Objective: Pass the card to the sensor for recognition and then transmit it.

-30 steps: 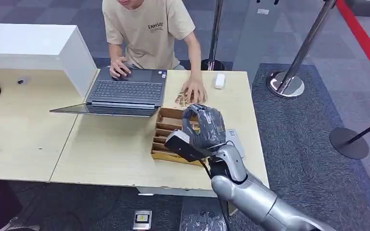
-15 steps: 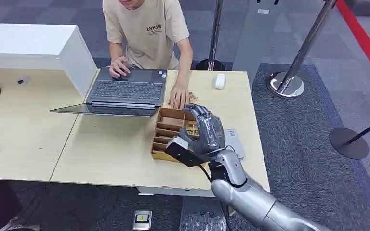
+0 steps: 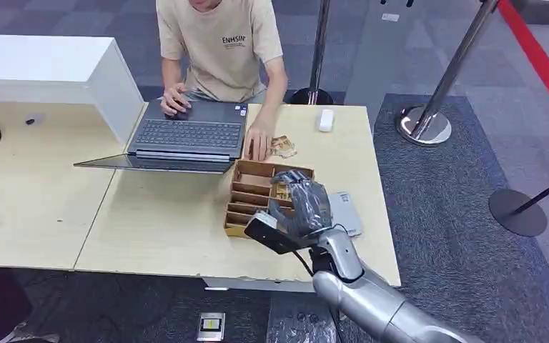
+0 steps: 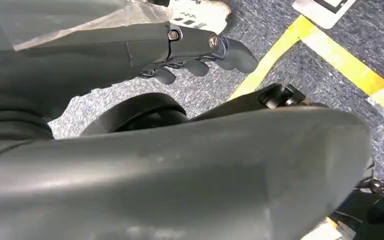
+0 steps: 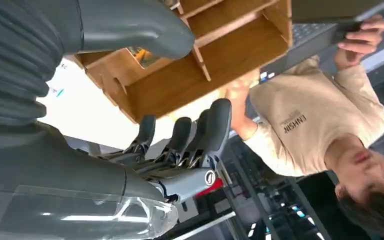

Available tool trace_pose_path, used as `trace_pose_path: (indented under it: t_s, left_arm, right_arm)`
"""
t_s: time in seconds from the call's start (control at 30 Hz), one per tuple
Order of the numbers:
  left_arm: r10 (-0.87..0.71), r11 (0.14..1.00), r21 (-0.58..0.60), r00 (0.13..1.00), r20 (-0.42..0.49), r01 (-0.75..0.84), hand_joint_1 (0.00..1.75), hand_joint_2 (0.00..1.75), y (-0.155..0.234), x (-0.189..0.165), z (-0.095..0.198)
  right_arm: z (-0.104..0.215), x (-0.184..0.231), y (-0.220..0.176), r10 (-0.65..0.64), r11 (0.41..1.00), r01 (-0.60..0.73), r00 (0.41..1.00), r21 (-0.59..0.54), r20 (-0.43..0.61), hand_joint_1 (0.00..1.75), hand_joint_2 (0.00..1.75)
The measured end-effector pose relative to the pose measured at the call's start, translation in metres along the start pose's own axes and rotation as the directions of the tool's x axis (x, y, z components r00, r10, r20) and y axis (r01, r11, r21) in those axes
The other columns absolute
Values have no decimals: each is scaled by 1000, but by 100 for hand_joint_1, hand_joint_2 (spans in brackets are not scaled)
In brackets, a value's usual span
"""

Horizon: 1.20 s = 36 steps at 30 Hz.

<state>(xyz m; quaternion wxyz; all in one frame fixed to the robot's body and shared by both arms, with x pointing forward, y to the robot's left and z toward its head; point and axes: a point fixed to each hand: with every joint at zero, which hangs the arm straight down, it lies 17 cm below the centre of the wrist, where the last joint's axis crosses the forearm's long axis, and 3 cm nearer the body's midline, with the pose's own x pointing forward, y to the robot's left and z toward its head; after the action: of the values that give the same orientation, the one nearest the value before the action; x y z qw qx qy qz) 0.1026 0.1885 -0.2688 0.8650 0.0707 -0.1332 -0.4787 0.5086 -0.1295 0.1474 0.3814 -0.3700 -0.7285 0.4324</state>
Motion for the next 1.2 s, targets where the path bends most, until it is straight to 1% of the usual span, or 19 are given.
trace_pose_path:
  t_s: [0.1,0.13,0.17,0.4,0.43,0.57,0.6,0.63,0.7,0.83,0.93,1.1,1.13,1.17,1.2]
  left_arm:
    - [1,1000,0,1000,0,-1,0,0,0,0,0]
    - [1,1000,0,1000,1,-1,0,0,0,0,0]
    - [1,1000,0,1000,1,-1,0,0,0,0,0]
    - [4,1000,-1,1000,2,-4,0,0,0,0,0]
    - [4,1000,-2,1000,2,-4,0,0,0,0,0]
    - [4,1000,-4,1000,1,-4,0,0,-1,0,0]
    - [4,1000,-4,1000,1,-4,0,0,-1,0,0]
    - [4,1000,-4,1000,1,-4,0,0,-1,0,0]
    - [4,1000,-4,1000,2,-4,0,0,-1,0,0]
    - [4,1000,-6,1000,4,-4,0,0,-1,0,0]
    - [3,1000,-9,1000,3,-3,0,0,-3,0,0]
    - [1,1000,-18,1000,0,-1,0,0,-5,-1,1]
    - [1,1000,-20,1000,-2,-1,0,0,-5,-1,1]
    - [0,1000,-23,1000,-2,0,0,0,-6,-1,1]
    - [-1,1000,-26,1000,-3,0,0,0,-6,-2,1]
  right_arm:
    - [2,-2,5,3,1000,-3,1000,14,-5,82,175]
    - [3,-1,7,3,1000,-3,1000,18,-5,87,175]
    - [4,-2,9,4,1000,-4,1000,22,-6,89,175]
    - [10,-3,20,13,999,-12,1000,53,-6,91,175]
    - [10,-3,22,13,998,-13,1000,56,-6,94,175]
    - [12,-4,25,14,998,-13,1000,65,-9,96,175]
    - [12,-4,26,14,998,-13,1000,68,-11,94,175]
    - [13,-4,27,13,997,-12,1000,71,-12,98,175]
    - [15,-6,30,11,997,-10,1000,78,-18,94,175]
    - [18,-9,36,14,996,-11,1000,92,-25,98,175]
    - [21,-10,41,20,994,-17,999,107,-26,105,175]
    - [27,-12,49,34,991,-31,999,130,-25,106,175]
    - [27,-12,51,37,991,-33,999,133,-26,112,175]
    - [28,-12,52,38,990,-35,999,136,-26,112,175]
    - [29,-13,53,40,990,-36,999,138,-27,115,175]
